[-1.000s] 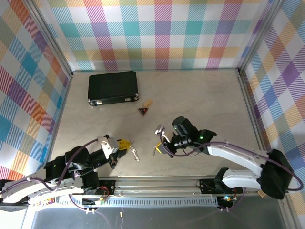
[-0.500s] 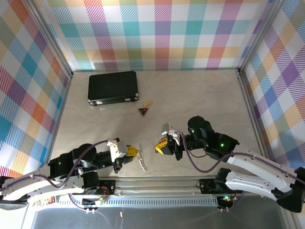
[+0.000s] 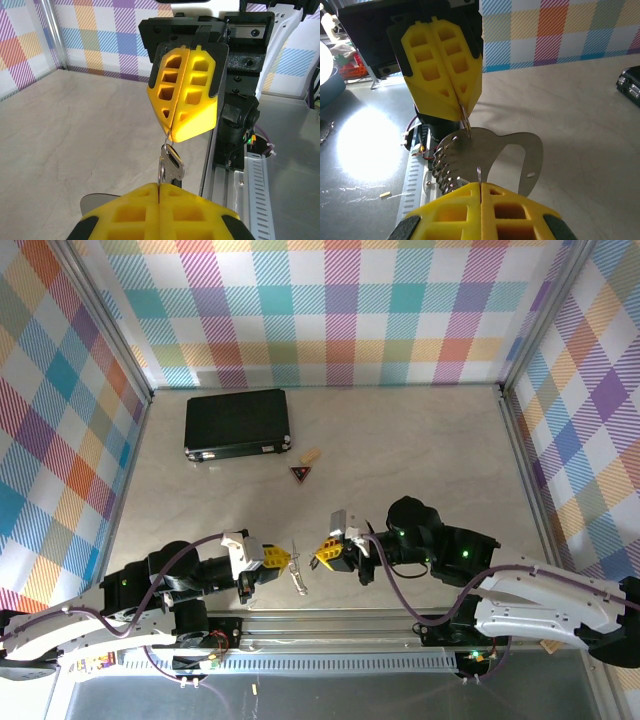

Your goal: Put the keys on the keyring

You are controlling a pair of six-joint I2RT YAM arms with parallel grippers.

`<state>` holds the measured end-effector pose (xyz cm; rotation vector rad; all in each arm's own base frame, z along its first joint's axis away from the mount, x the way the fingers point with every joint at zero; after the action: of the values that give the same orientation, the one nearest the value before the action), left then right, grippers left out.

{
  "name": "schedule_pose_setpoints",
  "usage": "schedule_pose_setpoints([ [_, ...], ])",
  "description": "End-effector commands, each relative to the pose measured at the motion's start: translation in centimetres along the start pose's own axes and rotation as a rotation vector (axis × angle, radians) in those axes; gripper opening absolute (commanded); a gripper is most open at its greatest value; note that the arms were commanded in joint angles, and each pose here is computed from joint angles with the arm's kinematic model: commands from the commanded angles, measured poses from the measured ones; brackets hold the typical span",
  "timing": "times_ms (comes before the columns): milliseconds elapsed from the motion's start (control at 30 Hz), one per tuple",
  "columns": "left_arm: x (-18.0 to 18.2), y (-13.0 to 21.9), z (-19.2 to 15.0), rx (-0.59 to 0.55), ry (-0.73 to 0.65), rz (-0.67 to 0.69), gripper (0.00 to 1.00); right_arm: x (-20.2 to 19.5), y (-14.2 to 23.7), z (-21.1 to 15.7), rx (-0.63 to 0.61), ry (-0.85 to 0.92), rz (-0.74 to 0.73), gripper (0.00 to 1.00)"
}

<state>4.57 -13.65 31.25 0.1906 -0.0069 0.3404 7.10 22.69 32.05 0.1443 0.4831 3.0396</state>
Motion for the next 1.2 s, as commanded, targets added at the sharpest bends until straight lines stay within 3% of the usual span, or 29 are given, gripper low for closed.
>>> schedule_pose_setpoints([
  [0,-0.1,0.2,0.7,-0.069,-0.004,-0.011,0.0,0.1,0.0,1.5,-0.067,0.039,-0.036,0.0],
  [1167,-0.1,0.6,0.5,-0.078,0.002,-0.008,0.0,1.2,-0.9,2.5,-0.118,0.104,-0.031,0.0],
])
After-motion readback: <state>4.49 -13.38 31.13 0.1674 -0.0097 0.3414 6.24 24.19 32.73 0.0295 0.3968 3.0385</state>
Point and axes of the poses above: each hand's point on the last joint's axis, 136 mm out from that joint toward the fingers, its own y axis back along the fingers, its own x axis along the line the jaws close on, z = x × y, the point moved 10 cm from there along y, back along the fingers, and after that the axes turned 2 degrees about -y, right-handed, at the moved point
